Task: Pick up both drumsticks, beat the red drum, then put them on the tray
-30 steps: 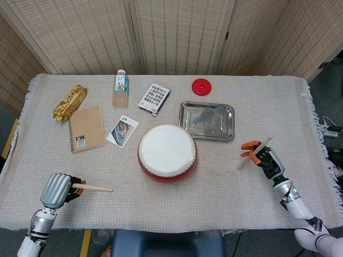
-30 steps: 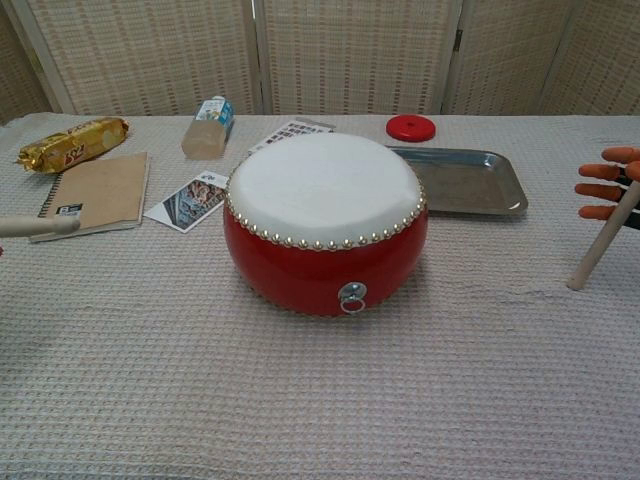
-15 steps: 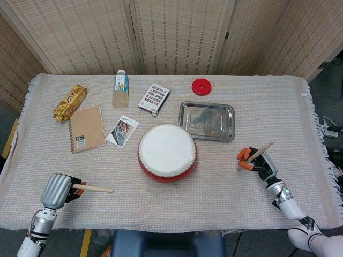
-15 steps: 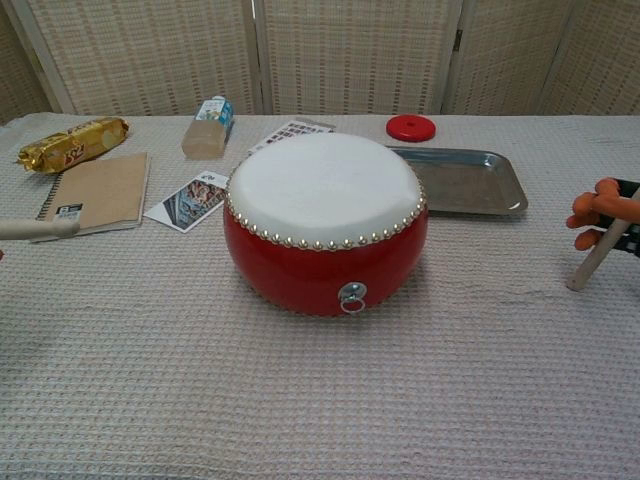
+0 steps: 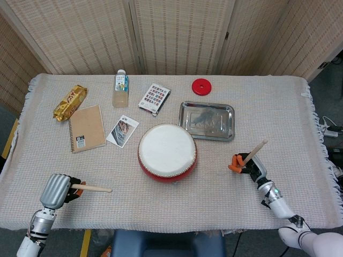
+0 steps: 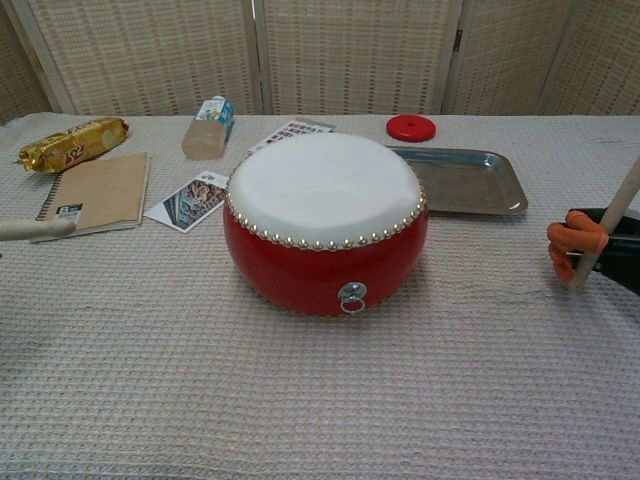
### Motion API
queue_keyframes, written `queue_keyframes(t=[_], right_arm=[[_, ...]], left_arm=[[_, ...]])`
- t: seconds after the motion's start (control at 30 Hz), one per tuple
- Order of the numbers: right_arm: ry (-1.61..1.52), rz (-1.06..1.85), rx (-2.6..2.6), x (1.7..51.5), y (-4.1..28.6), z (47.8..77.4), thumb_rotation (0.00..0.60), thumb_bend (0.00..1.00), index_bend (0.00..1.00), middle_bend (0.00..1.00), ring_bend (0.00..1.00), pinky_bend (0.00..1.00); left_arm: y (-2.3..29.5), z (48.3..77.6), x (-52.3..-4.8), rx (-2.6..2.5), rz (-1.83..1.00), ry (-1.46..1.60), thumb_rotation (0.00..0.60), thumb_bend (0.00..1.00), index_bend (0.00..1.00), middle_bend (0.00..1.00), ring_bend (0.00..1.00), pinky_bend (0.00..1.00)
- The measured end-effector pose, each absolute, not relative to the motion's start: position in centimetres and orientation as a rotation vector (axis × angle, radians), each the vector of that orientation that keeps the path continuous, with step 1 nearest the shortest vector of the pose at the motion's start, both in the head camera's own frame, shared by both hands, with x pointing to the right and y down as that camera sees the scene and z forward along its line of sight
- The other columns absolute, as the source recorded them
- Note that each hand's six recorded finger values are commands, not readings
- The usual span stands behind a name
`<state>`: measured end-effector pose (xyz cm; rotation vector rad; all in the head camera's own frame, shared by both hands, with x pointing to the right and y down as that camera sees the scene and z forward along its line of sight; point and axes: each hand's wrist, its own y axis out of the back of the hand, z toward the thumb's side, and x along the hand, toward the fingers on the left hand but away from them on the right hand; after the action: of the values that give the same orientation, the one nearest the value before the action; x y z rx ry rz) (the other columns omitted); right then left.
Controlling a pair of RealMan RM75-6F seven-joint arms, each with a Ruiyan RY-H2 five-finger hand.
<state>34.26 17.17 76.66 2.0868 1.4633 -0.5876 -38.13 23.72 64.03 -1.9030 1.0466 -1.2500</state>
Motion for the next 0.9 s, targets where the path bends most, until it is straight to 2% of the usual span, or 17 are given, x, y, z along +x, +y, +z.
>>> queue_keyframes(t=[0.1, 0.2, 0.3, 0.33, 0.43, 0.63, 0.73, 0.9], right_arm=[[1.463, -0.601, 2.102, 33.8, 17.2, 76.9, 0.600, 0.00, 1.00, 0.81, 0.73, 0.77], [1.470, -0.612, 2.118, 33.4, 17.3, 77.0, 0.600, 0.02, 1.00, 0.89, 0.82, 0.84], [1.473, -0.625, 2.143, 33.0, 17.4, 77.1, 0.600, 0.15, 1.00, 0.96, 0.90, 0.89], [1.476, -0.625, 2.152, 32.9, 17.3, 77.1, 0.600, 0.25, 1.00, 0.98, 0.94, 0.92], [1.489, -0.609, 2.186, 32.4, 17.1, 76.8, 0.600, 0.45, 1.00, 1.00, 1.00, 1.00], [1.494, -0.640, 2.313, 31.3, 16.9, 76.2, 0.600, 0.72, 1.00, 1.00, 1.00, 1.00], [1.485, -0.673, 2.366, 31.0, 16.9, 76.1, 0.600, 0.78, 1.00, 1.00, 1.00, 1.00], [1.452, -0.751, 2.451, 30.6, 17.1, 76.1, 0.600, 0.83, 1.00, 1.00, 1.00, 1.00]], left_arm=[[23.8, 64.1, -38.3, -1.904, -1.252, 1.048, 0.600, 0.48, 1.00, 1.00, 1.00, 1.00], [23.8, 64.2, -38.4, -1.905, -1.256, 1.048, 0.600, 0.48, 1.00, 1.00, 1.00, 1.00], [23.8, 64.2, -38.5, -1.904, -1.257, 1.051, 0.600, 0.47, 1.00, 1.00, 1.00, 1.00], [23.8, 64.2, -38.6, -1.904, -1.257, 1.052, 0.600, 0.47, 1.00, 1.00, 1.00, 1.00], [23.8, 64.3, -38.6, -1.906, -1.258, 1.052, 0.600, 0.48, 1.00, 1.00, 1.00, 1.00], [23.8, 64.6, -38.8, -1.906, -1.259, 1.051, 0.600, 0.48, 1.00, 1.00, 1.00, 1.00], [23.8, 64.7, -38.8, -1.908, -1.261, 1.048, 0.600, 0.48, 1.00, 1.00, 1.00, 1.00], [23.8, 65.0, -38.9, -1.913, -1.264, 1.045, 0.600, 0.48, 1.00, 1.00, 1.00, 1.00]])
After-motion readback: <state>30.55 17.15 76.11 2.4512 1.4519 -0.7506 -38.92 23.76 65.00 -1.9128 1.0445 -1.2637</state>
